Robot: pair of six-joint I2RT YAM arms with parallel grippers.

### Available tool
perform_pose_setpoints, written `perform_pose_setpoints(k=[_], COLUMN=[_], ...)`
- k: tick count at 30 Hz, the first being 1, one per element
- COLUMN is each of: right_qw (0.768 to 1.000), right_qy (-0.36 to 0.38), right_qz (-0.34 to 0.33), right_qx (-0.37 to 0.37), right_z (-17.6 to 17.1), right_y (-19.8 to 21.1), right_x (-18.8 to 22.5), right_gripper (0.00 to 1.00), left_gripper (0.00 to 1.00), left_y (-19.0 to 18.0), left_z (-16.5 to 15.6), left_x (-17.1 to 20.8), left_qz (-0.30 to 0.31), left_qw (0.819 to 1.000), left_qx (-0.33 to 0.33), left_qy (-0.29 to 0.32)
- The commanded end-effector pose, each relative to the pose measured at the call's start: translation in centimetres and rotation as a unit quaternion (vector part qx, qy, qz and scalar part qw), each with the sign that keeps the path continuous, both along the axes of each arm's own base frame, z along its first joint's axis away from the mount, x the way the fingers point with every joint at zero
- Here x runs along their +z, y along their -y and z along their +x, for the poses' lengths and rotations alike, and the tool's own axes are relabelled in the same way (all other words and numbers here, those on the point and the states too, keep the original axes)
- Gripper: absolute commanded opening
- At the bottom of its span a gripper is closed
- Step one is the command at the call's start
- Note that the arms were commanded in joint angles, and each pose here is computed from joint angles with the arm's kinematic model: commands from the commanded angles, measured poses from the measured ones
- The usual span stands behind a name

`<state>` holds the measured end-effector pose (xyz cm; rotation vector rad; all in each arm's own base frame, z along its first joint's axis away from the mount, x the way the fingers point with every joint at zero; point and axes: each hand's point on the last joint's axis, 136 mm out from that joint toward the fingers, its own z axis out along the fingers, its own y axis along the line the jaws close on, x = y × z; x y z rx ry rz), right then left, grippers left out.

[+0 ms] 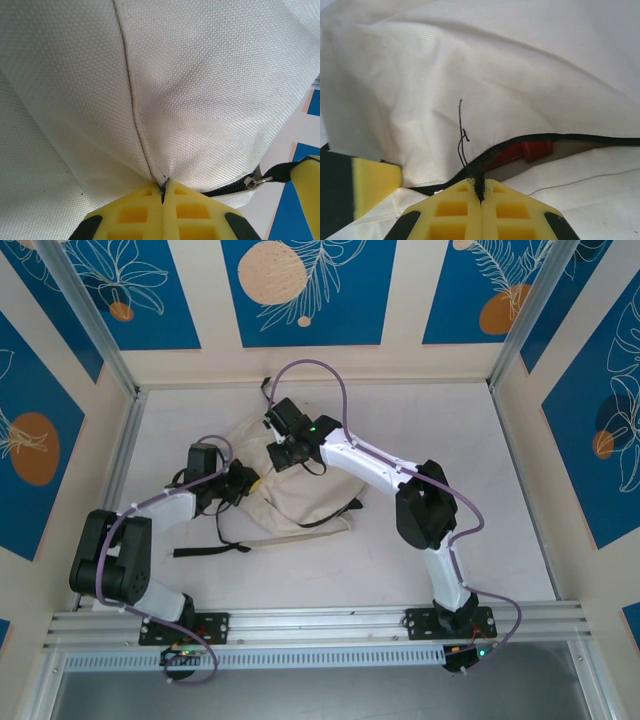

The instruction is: Pack the student bag

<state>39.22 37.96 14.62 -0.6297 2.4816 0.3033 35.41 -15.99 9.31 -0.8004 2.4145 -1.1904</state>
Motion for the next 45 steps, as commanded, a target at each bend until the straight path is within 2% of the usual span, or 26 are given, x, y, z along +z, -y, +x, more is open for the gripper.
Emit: perform_pose_setpoints(k=[1, 8, 16, 22, 32, 38, 45], right_qw=[0.994, 0.989, 0.993, 0.987, 0.978, 0.968, 0.943], right_qy=[0.055, 0.059, 0.068, 0.066, 0.025, -0.020, -0.048], right_qz=[0.005, 0.000, 0.004, -0.009, -0.031, -0.040, -0.024], right_qx=[-0.092, -0.132, -0.100, -0.147, -0.205, -0.246, -0.328], right_z=[3.6, 6.9, 7.0, 9.5, 13.1, 12.2, 9.2], right_y=[4.0, 7.2, 7.0, 10.5, 15.8, 17.9, 22.9], right_x=[3.1, 2.8, 3.5, 2.5, -0.9, -2.8, -3.0], right_gripper=[0.00, 0.00, 0.00, 0.00, 0.00, 0.00, 0.00], left_gripper=[0.00, 0.00, 0.00, 0.00, 0.00, 0.00, 0.00], left_y=[-1.2, -1.9, -2.0, -3.0, -3.4, -2.8, -0.4], left_z=[-0.7, -1.4, -1.5, -2.2, -2.8, -1.9, 2.2], left_x=[-0.9, -1.0, -0.4, -0.8, -2.0, -1.4, 0.1], left_qz=[0.042, 0.069, 0.079, 0.109, 0.121, 0.116, 0.094], left_qw=[0.999, 0.997, 0.997, 0.993, 0.991, 0.992, 0.994], left_qx=[0.011, 0.012, 0.002, 0.004, 0.001, -0.013, -0.060], left_qy=[-0.019, -0.025, -0.020, -0.034, -0.054, -0.042, 0.000])
